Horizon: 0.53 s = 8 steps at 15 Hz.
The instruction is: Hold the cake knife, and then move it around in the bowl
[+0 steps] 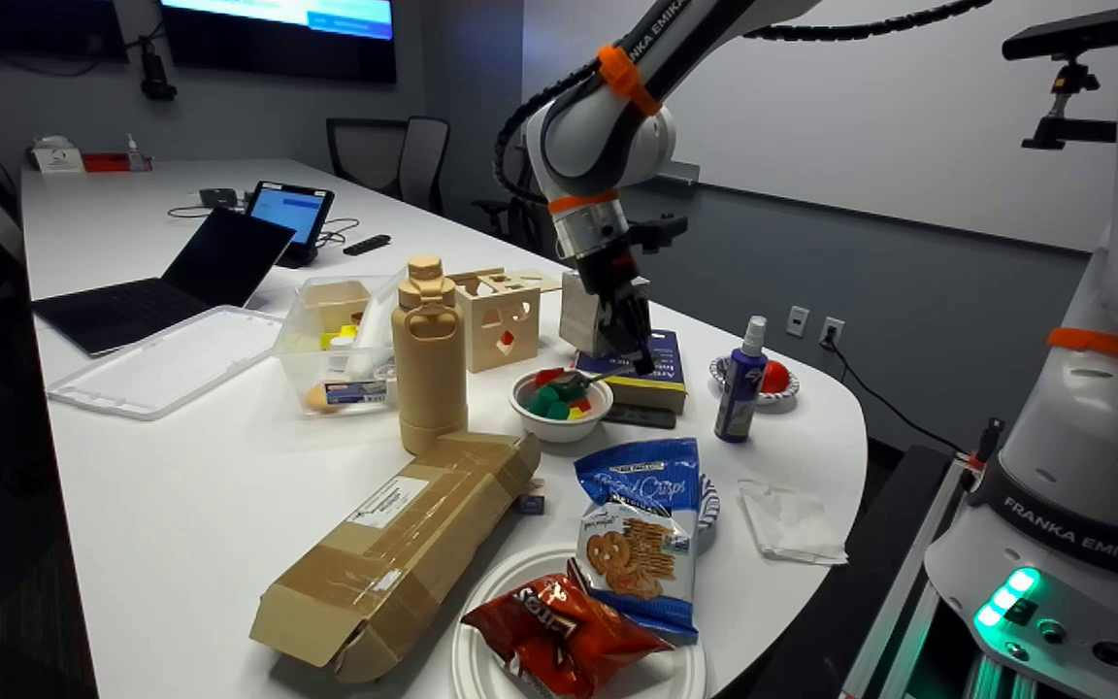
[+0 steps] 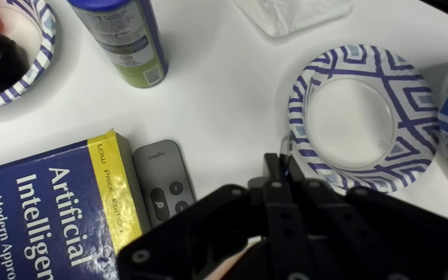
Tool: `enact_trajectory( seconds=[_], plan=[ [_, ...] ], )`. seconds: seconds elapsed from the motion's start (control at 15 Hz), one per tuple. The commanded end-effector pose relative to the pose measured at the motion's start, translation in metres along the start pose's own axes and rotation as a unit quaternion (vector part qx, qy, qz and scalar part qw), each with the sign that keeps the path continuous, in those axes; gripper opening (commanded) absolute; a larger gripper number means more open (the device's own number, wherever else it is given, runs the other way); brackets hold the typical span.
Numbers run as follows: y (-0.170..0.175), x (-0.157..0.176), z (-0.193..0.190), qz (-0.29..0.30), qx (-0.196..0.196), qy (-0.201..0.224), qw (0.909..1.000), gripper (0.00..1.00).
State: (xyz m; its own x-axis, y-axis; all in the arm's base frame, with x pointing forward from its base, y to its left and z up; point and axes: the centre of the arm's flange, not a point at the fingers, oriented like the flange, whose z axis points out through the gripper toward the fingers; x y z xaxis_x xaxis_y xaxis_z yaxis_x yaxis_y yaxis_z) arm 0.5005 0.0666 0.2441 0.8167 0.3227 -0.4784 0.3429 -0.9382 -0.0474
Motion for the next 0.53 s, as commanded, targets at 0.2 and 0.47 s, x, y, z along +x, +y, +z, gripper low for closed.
enact_trajectory(
  seconds=[0.2, 0.47],
  plan=[
    [0.0003, 0.0091, 0.0064, -0.017, 0.023, -0.021, 0.9994, 0.01],
    [0.0029, 0.0038, 0.0019, 0.005, -0.01, -0.041, 0.9991, 0.01]
  ],
)
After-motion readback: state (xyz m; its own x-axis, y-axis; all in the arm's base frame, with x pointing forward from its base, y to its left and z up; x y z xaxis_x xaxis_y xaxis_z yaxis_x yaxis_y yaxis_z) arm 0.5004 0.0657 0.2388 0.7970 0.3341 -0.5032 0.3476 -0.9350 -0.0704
